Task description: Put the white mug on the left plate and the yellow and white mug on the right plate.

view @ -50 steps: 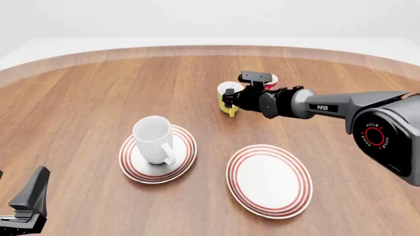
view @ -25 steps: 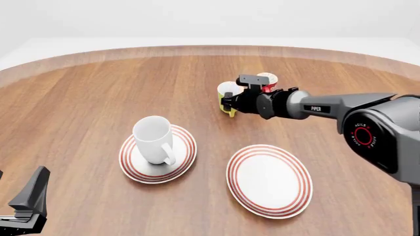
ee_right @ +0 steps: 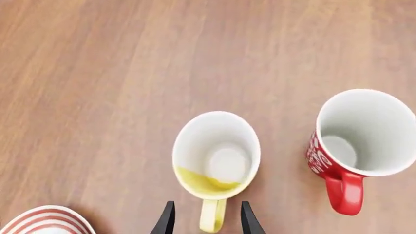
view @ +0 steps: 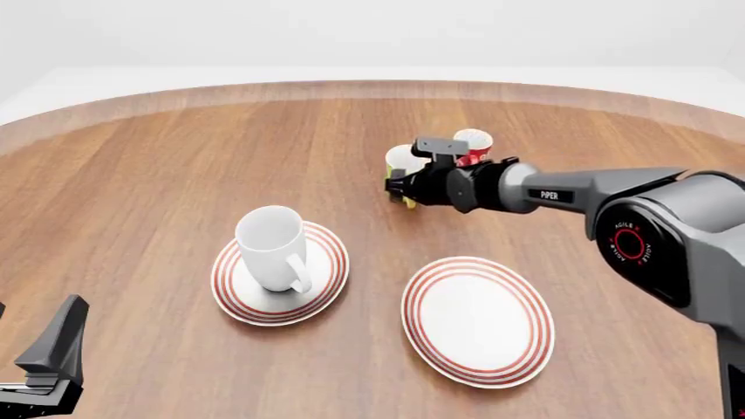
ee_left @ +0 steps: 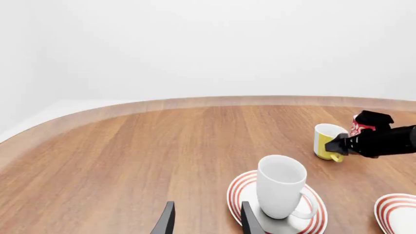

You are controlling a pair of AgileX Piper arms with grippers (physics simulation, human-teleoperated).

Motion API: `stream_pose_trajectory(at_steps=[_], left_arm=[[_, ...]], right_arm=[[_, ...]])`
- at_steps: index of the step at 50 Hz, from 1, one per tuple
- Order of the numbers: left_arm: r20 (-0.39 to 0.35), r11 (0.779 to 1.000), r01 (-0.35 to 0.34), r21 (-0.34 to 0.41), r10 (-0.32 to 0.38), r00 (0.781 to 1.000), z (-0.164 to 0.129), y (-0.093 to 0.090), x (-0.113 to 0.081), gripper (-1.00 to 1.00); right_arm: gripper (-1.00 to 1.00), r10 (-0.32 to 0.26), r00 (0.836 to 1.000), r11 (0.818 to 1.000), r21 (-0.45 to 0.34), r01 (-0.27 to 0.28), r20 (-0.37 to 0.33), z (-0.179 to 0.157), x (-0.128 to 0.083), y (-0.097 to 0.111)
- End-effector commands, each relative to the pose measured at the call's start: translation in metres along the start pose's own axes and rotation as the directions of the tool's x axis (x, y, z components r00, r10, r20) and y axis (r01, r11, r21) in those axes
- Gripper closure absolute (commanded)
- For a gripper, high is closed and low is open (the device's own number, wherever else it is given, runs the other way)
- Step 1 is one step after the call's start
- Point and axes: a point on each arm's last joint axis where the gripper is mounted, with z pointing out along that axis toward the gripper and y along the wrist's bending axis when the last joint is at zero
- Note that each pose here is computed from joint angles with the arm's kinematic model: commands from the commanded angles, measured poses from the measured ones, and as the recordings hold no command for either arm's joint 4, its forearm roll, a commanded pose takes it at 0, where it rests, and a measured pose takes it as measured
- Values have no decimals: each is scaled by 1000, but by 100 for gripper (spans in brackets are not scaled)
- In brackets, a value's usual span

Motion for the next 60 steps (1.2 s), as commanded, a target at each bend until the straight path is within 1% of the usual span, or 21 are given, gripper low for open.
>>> stream_pose_trajectory(at_steps=[1, 5, 7, 18, 19, 36, 43, 49, 60], left_arm=[[0, 1000, 0, 0, 0, 1000, 0, 0, 0, -100], [0, 1000, 0, 0, 0, 1000, 0, 0, 0, -100], [0, 1000, 0, 0, 0, 1000, 0, 0, 0, -100], [0, 1000, 0, 0, 0, 1000, 0, 0, 0, -100], [0, 1000, 0, 0, 0, 1000, 0, 0, 0, -100], [0, 1000, 0, 0, 0, 1000, 0, 0, 0, -100], [0, 1000, 0, 0, 0, 1000, 0, 0, 0, -100], [0, 1000, 0, 0, 0, 1000, 0, 0, 0, -100], [0, 1000, 0, 0, 0, 1000, 0, 0, 0, -100]], right_arm=[[-100, 8, 1000, 1000, -1, -8, -16, 4, 3, 3], [-100, 13, 1000, 1000, -2, -13, -19, 5, 3, 4], [-100, 27, 999, 1000, 0, -27, -24, 6, 5, 4], [-100, 26, 999, 1000, 0, -26, -19, 5, 5, 3], [100, 25, 1000, 1000, 0, -25, -18, 5, 5, 2], [100, 13, 1000, 1000, -7, -13, -2, -2, 1, 4], [100, 4, 1000, 1000, -9, -4, 13, -9, -4, 4], [100, -7, 1000, 1000, -12, 7, 27, -18, -9, 5], [100, -32, 998, 999, -18, 33, 63, -45, -21, 7]])
